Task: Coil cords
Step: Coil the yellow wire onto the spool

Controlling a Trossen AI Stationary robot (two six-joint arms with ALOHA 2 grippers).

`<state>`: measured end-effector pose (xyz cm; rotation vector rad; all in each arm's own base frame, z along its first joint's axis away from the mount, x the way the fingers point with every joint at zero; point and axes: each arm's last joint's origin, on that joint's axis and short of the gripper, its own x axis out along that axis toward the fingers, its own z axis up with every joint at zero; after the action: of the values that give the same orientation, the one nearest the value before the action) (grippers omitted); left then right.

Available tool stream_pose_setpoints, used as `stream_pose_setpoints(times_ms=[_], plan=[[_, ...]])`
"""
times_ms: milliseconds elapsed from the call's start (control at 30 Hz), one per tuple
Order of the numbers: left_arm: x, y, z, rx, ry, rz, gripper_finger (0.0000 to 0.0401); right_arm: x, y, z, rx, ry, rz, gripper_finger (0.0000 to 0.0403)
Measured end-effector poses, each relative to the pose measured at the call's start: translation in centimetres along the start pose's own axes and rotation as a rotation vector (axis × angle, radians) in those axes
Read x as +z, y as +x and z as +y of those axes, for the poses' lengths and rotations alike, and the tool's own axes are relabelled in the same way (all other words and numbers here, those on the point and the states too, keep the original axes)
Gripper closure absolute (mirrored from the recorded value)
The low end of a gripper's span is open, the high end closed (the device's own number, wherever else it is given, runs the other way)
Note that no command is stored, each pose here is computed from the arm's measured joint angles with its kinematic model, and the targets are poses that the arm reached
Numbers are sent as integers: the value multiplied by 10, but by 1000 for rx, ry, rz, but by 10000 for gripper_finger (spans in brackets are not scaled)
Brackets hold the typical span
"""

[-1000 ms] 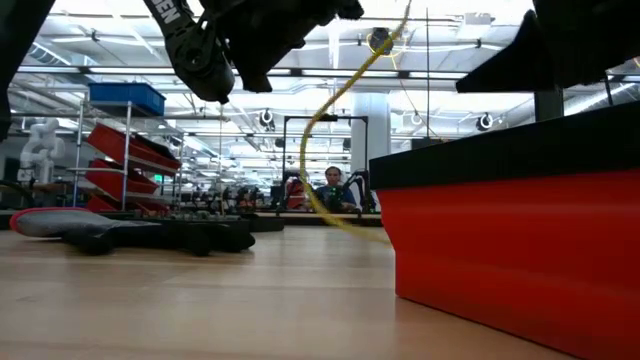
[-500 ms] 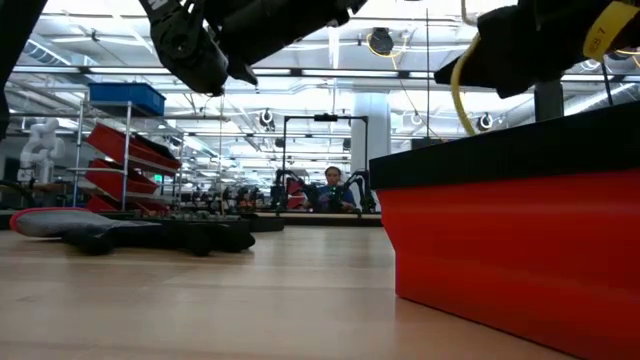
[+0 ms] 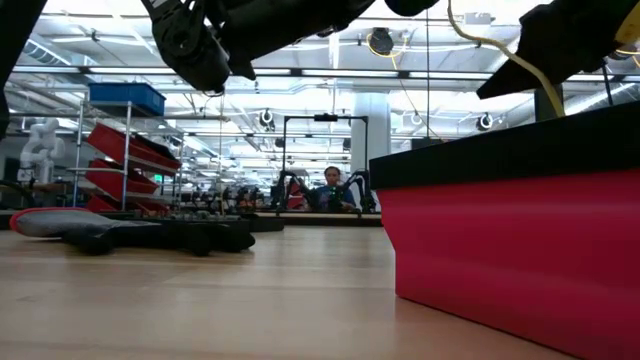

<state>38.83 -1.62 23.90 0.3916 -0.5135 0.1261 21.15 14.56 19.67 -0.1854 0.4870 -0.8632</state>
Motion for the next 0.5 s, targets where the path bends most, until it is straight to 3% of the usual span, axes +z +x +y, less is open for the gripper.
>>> stream_pose_setpoints(times_ms=[500], plan=[[-9, 1, 23, 181, 21, 76, 401, 26, -15, -53, 8, 54, 43, 339]])
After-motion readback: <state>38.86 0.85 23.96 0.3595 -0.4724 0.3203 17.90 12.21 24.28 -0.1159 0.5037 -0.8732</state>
